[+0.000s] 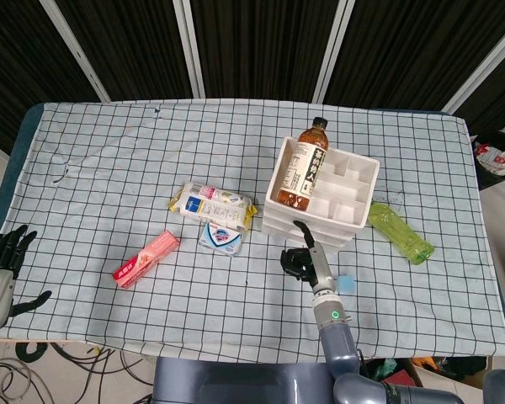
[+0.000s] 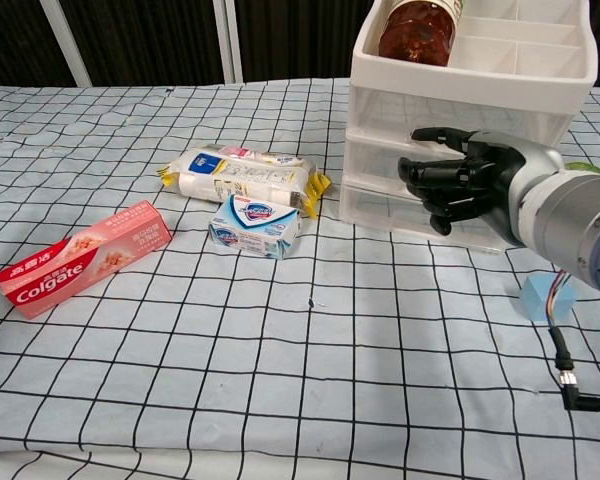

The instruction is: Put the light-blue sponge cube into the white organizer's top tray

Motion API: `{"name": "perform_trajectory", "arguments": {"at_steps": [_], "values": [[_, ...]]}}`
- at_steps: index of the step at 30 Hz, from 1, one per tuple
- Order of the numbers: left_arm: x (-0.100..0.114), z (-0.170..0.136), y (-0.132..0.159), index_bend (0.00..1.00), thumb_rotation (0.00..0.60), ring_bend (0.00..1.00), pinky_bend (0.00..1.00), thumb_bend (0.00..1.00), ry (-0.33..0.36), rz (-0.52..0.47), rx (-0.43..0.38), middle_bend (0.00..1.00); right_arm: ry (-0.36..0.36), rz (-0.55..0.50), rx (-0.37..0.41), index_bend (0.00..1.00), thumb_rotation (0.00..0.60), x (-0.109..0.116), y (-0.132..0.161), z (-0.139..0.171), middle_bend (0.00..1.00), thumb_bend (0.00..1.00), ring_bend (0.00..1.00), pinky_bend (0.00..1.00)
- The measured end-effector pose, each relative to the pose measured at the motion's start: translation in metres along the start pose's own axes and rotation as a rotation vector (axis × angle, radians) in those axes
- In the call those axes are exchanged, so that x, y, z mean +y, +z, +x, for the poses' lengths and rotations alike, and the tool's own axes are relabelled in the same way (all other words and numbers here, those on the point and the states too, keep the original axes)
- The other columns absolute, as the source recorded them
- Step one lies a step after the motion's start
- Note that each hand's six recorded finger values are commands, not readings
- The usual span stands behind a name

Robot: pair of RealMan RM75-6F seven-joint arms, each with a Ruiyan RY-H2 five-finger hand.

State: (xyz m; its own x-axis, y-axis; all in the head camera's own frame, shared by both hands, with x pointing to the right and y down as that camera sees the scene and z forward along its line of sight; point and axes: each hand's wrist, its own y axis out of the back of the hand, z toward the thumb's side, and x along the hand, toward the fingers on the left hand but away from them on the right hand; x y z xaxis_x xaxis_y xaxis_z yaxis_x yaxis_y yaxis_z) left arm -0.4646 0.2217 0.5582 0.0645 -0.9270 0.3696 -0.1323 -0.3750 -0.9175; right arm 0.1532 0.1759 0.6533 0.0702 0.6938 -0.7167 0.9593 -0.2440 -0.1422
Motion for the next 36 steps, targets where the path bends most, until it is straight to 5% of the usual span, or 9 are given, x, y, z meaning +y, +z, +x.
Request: {"name": "perform_trajectory", "arguments": {"at_steps": [36], "values": [[-0.0010,-0.0007,-0.0006,0.00,0.600,0.00,0.00,0.04,-0.004,-0.001,0.005,0.00,-0.005,-0.042,-0.008,0.00,0.600,0.0024,0.0052,-0.0043,0.81,0.50,0.85,0.80]]}}
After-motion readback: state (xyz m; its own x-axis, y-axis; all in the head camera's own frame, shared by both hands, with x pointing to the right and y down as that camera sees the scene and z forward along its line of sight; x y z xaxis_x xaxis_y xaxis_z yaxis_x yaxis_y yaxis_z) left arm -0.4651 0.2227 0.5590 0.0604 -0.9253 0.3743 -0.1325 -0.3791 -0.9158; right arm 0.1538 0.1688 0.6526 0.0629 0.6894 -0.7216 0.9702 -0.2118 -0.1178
